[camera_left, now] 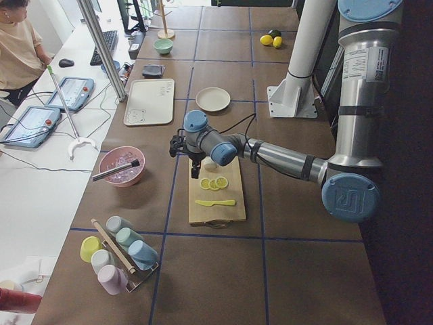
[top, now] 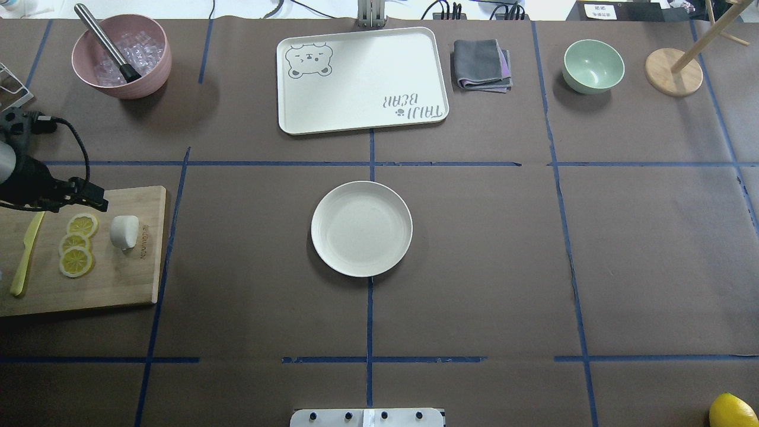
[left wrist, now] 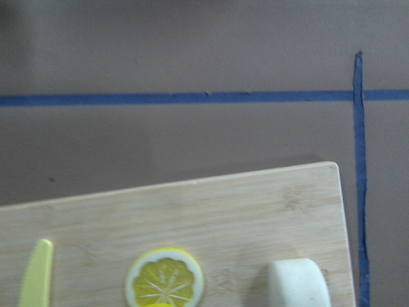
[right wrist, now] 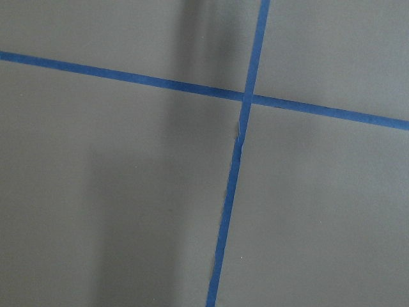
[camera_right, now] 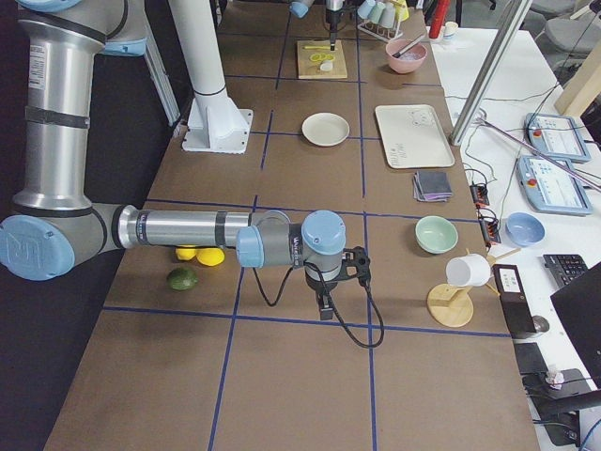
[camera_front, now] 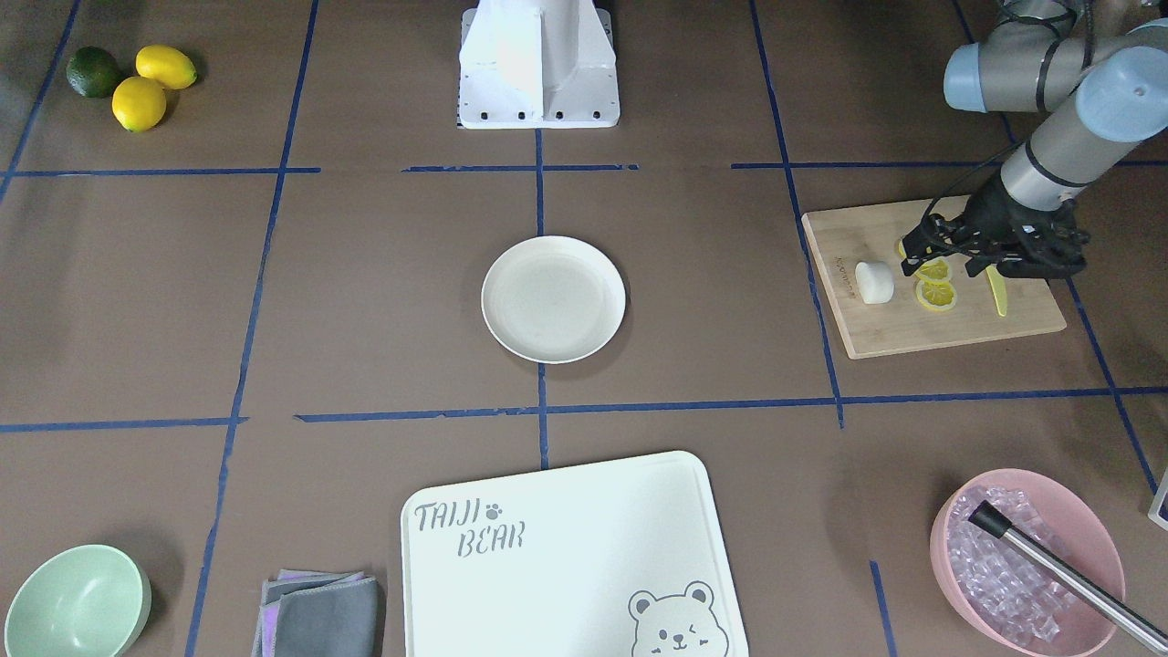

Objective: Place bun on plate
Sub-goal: 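Move the left gripper over the white bun on the cutting board, then close the left gripper on the white bun and lift it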

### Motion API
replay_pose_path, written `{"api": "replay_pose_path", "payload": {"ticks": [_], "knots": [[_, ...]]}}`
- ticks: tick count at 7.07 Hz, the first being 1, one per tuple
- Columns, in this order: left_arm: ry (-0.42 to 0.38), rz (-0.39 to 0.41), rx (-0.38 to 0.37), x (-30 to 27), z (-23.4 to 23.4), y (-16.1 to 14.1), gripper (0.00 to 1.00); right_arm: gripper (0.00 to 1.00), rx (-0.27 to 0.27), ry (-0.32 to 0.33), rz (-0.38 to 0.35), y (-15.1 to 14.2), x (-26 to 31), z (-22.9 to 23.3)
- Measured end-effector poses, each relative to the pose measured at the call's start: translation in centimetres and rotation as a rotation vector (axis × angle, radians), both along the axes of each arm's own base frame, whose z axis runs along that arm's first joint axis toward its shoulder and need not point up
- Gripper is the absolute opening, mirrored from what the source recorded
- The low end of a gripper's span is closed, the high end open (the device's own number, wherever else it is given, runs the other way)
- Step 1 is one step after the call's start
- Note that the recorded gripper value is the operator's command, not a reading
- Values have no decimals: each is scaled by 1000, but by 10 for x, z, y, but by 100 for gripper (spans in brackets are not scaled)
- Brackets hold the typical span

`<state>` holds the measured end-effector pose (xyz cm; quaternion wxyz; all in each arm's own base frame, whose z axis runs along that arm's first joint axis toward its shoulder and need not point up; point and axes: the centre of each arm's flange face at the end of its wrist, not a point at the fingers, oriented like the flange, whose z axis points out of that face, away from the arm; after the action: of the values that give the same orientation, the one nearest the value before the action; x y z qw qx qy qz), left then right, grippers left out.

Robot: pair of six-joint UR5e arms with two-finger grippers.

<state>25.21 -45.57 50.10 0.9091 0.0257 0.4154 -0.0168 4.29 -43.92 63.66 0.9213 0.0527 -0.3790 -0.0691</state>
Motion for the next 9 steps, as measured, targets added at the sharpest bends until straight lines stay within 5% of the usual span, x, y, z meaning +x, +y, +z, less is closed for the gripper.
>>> {"api": "replay_pose_path", "payload": {"ticks": [3, 4, 5, 9], "knots": [[-41, 12, -9, 55, 4, 25, 98, 100, 0, -1, 0, 0, 0, 0], [-49, 20, -9, 62, 6, 29, 40, 100, 0, -1, 0, 0, 0, -1], [-54, 27, -8, 66, 8, 32, 31, 100, 0, -1, 0, 0, 0, -1], [-60, 36, -4, 70, 9, 32, 23, 100, 0, -2, 0, 1, 0, -1]]}}
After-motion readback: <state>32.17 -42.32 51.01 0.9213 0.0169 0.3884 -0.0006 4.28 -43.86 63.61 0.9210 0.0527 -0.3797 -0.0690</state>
